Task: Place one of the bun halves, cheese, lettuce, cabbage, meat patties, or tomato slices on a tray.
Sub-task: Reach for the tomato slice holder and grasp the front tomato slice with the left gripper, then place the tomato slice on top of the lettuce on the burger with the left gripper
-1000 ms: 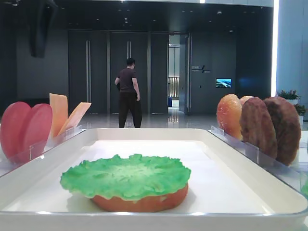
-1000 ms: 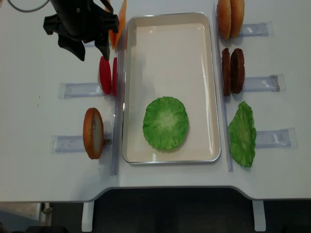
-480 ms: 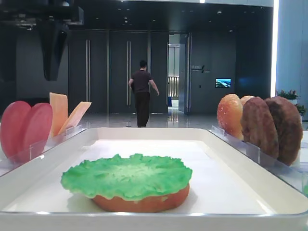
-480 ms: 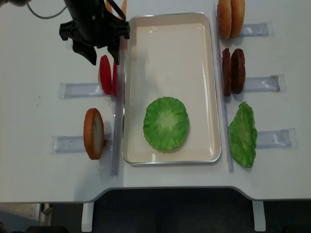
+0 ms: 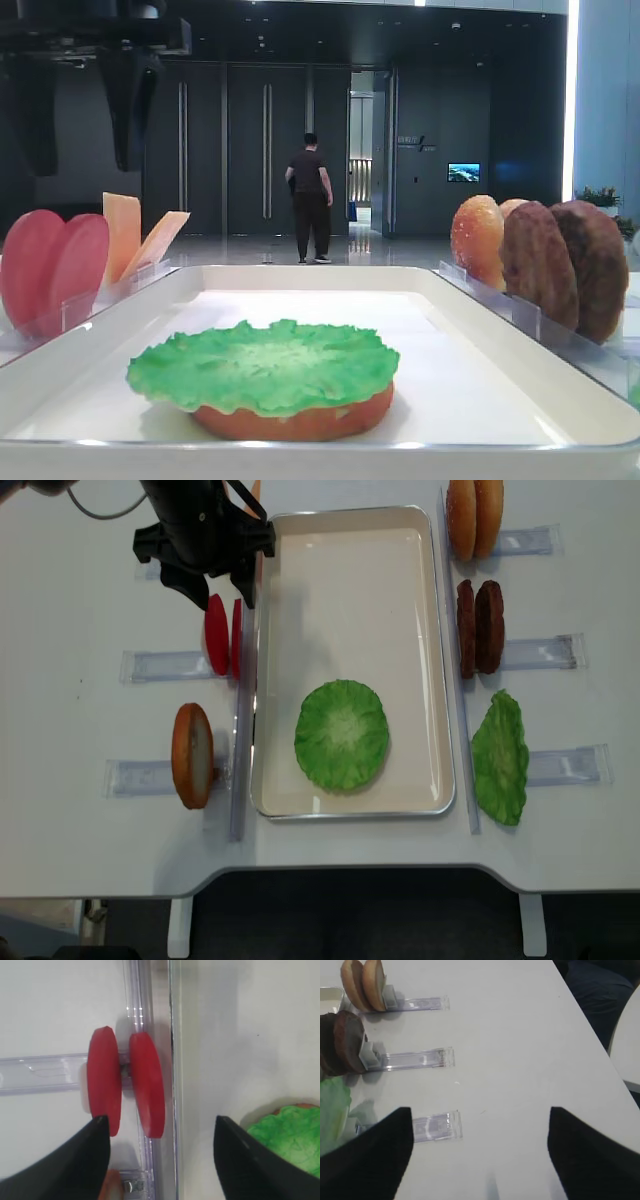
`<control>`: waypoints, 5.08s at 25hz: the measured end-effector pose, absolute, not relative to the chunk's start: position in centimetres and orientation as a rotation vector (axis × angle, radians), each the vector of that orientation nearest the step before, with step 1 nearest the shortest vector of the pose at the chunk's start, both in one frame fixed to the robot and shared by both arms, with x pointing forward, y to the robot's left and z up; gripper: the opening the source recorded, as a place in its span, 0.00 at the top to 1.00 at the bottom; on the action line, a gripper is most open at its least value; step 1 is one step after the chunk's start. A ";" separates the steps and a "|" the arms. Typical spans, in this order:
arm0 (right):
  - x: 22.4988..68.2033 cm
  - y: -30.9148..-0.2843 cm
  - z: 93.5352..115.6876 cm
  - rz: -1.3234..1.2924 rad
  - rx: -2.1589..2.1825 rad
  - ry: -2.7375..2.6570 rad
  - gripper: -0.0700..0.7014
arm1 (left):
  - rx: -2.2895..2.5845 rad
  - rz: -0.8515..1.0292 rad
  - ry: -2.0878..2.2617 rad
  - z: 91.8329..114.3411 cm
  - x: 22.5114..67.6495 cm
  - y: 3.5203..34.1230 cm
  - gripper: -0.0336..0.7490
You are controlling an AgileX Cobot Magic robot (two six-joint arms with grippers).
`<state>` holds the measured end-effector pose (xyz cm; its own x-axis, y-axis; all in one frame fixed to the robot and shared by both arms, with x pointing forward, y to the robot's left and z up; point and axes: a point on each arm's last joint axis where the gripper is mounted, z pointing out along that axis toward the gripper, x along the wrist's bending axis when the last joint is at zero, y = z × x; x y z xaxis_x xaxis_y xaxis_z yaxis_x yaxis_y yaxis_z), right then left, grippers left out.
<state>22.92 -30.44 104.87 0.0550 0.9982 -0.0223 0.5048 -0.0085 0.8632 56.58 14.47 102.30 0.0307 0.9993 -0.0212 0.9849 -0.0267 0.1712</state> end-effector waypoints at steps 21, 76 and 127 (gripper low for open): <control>22.9 -30.4 104.9 0.861 1.608 1.541 0.21 | 2.265 0.132 2.101 99.2 56.8 12.9 0.32; 22.9 -30.4 104.9 0.861 1.608 1.541 0.21 | 2.353 0.181 2.177 97.9 56.9 13.5 0.87; 22.9 -30.4 104.9 0.861 1.608 1.541 0.21 | 2.157 -0.389 1.772 105.1 49.2 11.9 0.88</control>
<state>22.92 -30.44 104.87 0.0550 0.9982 -0.0223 0.5048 -0.0085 0.8632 49.15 11.90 105.14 0.1928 0.8936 -0.4054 0.9812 -0.1783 0.0735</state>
